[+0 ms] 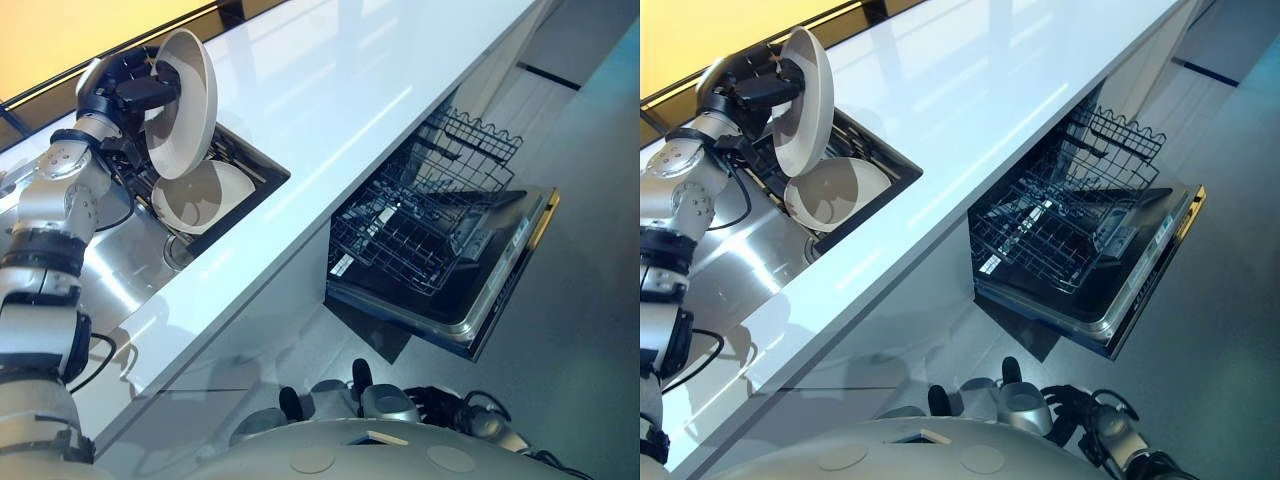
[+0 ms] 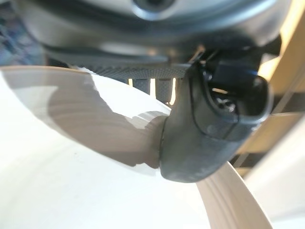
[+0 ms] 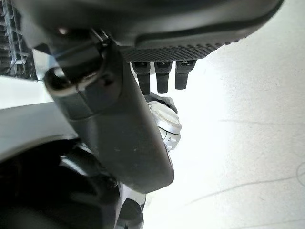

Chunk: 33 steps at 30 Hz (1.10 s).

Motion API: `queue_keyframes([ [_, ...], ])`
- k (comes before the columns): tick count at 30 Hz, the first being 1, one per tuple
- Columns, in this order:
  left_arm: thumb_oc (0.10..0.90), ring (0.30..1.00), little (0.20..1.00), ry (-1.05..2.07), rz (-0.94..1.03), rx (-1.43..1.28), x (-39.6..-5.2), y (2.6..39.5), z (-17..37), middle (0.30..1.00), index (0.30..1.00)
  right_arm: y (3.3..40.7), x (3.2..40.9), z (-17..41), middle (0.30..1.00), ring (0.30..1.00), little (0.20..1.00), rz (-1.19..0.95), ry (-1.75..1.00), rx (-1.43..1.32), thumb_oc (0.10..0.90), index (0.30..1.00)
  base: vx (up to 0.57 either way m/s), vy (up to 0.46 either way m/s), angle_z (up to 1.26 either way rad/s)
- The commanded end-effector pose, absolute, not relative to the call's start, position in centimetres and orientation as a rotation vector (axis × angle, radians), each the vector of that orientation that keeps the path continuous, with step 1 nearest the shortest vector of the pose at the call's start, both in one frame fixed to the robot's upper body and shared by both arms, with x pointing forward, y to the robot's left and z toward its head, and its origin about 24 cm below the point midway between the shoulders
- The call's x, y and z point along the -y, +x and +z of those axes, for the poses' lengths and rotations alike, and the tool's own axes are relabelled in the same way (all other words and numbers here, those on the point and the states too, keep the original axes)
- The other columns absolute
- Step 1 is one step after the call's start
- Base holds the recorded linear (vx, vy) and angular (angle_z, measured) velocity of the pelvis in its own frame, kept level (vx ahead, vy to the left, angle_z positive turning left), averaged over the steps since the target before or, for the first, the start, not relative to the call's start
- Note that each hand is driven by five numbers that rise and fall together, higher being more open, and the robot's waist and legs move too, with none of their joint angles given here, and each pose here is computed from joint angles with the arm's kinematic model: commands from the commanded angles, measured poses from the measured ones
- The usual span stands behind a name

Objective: Pick up plates and place into dishwasher.

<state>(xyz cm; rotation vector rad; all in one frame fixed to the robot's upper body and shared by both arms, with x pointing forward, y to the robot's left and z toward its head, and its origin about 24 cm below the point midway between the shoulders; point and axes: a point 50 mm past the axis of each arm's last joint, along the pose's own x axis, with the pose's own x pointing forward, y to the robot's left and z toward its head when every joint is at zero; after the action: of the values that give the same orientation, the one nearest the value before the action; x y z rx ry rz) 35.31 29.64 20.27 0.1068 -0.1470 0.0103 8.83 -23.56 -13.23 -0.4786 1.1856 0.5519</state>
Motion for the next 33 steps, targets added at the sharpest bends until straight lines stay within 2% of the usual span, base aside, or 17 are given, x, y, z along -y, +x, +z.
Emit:
queue_keyframes([
  [1, 0.1, 0.3, 0.2, 0.196, 0.018, 0.487, -29.9, 34.0, 28.2, 0.3, 0.3, 16.4, 17.7, -7.6, 0.9, 0.9, 0.9, 0.8, 0.02, -0.774, 0.8, 0.9, -0.1, -0.085, 0.06],
  [4, 0.1, 0.3, 0.2, 0.235, -0.021, 0.537, -29.2, 33.6, 29.0, 0.3, 0.3, 19.6, 18.4, -3.2, 0.9, 0.9, 0.9, 0.748, 0.187, -0.524, 0.8, 0.9, -0.09, -0.059, 0.17],
  [8, 0.1, 0.3, 0.2, 0.275, -0.05, 0.583, -28.3, 32.7, 29.7, 0.3, 0.3, 22.8, 20.5, 2.0, 0.9, 0.9, 0.9, 0.51, 0.295, -0.22, 0.8, 0.9, -0.05, -0.024, 0.14],
  [11, 0.1, 0.3, 0.2, 0.314, -0.064, 0.626, -28.1, 31.4, 29.7, 0.3, 0.3, 24.0, 22.9, 6.4, 0.9, 0.9, 0.9, 0.29, 0.235, 0.017, 0.8, 0.9, -0.04, -0.003, 0.07],
  [16, 0.1, 0.3, 0.2, 0.398, -0.077, 0.689, -27.1, 29.4, 29.5, 0.3, 0.3, 24.4, 24.7, 13.3, 0.9, 0.9, 0.9, 0.161, 0.097, 0.31, 0.8, 0.9, -0.02, 0.011, -0.05],
  [27, 0.1, 0.3, 0.2, 0.487, -0.177, 0.802, -22.3, 29.2, 30.9, 0.3, 0.3, 24.7, 20.5, 23.3, 0.9, 0.9, 0.9, 0.245, -0.039, 0.815, 0.8, 0.9, -0.03, -0.004, -0.14],
  [31, 0.1, 0.3, 0.2, 0.469, -0.257, 0.801, -20.1, 29.7, 30.5, 0.3, 0.3, 25.4, 18.4, 24.1, 0.9, 0.9, 0.9, 0.298, -0.198, 0.803, 0.8, 0.9, -0.02, -0.019, 0.13],
  [33, 0.1, 0.3, 0.2, 0.469, -0.278, 0.791, -19.5, 29.9, 30.3, 0.3, 0.3, 26.1, 18.5, 23.9, 0.9, 0.9, 0.9, 0.272, -0.268, 0.763, 0.8, 0.9, 0.0, -0.02, 0.24],
])
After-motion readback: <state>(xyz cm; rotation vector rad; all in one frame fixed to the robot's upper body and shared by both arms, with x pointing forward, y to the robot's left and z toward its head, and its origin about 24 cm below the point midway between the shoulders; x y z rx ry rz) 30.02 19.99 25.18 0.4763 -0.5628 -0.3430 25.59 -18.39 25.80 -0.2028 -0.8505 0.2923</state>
